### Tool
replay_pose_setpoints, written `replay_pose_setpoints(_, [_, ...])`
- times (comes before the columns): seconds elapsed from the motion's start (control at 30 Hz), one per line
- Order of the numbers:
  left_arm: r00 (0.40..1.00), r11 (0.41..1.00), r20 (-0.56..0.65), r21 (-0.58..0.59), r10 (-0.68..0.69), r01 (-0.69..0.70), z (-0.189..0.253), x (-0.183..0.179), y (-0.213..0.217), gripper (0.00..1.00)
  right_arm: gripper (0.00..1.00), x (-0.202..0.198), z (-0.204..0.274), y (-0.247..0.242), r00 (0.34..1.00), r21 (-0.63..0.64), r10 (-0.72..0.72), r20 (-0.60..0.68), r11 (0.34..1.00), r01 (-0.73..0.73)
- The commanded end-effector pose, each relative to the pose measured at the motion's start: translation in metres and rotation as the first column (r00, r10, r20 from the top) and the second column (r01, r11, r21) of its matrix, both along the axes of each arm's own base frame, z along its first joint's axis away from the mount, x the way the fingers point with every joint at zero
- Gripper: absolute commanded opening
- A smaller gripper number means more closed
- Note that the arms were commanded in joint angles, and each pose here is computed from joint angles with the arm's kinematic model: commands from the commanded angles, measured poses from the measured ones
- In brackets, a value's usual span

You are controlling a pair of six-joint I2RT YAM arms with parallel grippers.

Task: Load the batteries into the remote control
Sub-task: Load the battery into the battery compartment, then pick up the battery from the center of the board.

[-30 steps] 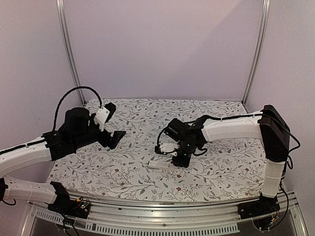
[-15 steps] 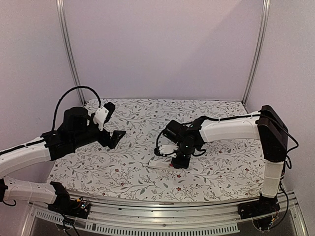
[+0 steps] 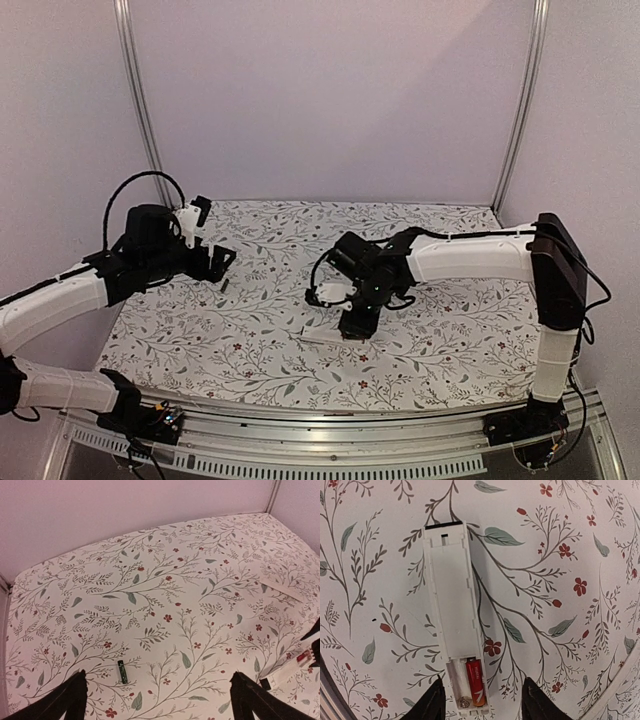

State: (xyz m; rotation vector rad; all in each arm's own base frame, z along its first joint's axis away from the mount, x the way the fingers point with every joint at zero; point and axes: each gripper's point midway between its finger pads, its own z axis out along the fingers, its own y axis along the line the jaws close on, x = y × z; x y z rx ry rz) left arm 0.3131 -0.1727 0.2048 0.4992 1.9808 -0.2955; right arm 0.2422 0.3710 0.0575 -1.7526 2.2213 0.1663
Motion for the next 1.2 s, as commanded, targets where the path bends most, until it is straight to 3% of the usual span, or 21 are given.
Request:
replay_pose_setpoints(0.0, [0.948, 0.98, -0.249, 0.038, 0.199, -0.196, -0.042, 0.022, 0.043, 1.0, 0.68, 0.013, 0.052, 0.016, 0.997, 0.15, -0.025, 0.075, 0.989, 0.014])
replay_pose_setpoints(0.03, [0.928, 0.974, -0.298, 0.077, 0.226, -0.212, -0.055, 0.025, 0.049, 1.0, 0.92, 0.018, 0.059, 0.017, 0.995, 0.177, -0.047, 0.086, 0.984, 0.031])
replay_pose_setpoints(0.07, [0.91, 0.97, -0.337, 0.107, 0.243, -0.219, -0.065, 0.028, 0.053, 1.0, 0.98, 0.023, 0.069, 0.017, 0.993, 0.211, -0.068, 0.101, 0.976, 0.045])
replay_pose_setpoints(0.2, [0.842, 0.962, -0.469, 0.182, 0.267, -0.204, -0.101, 0.04, 0.061, 1.0, 0.99, 0.039, 0.092, 0.015, 0.981, 0.321, -0.153, 0.117, 0.941, 0.109])
replay_pose_setpoints(0.4, [0.842, 0.987, -0.52, 0.14, 0.142, -0.08, -0.119, 0.061, 0.036, 0.99, 0.99, 0.043, 0.087, 0.002, 0.971, 0.314, -0.204, 0.123, 0.936, 0.157])
replay_pose_setpoints(0.63, [0.739, 0.956, -0.632, 0.289, 0.234, -0.056, -0.179, 0.081, 0.047, 0.82, 0.99, 0.038, 0.075, -0.004, 0.973, 0.295, -0.204, 0.11, 0.941, 0.164])
replay_pose_setpoints(0.77, [0.744, 0.946, -0.615, 0.316, 0.262, -0.073, -0.178, 0.096, 0.051, 0.81, 0.99, 0.036, 0.072, -0.008, 0.974, 0.288, -0.201, 0.108, 0.944, 0.163])
replay_pose_setpoints(1.17, [0.618, 0.944, -0.747, 0.329, 0.245, 0.024, -0.198, 0.075, 0.052, 0.68, 0.99, 0.045, 0.073, -0.018, 0.958, 0.249, -0.23, 0.171, 0.951, 0.184])
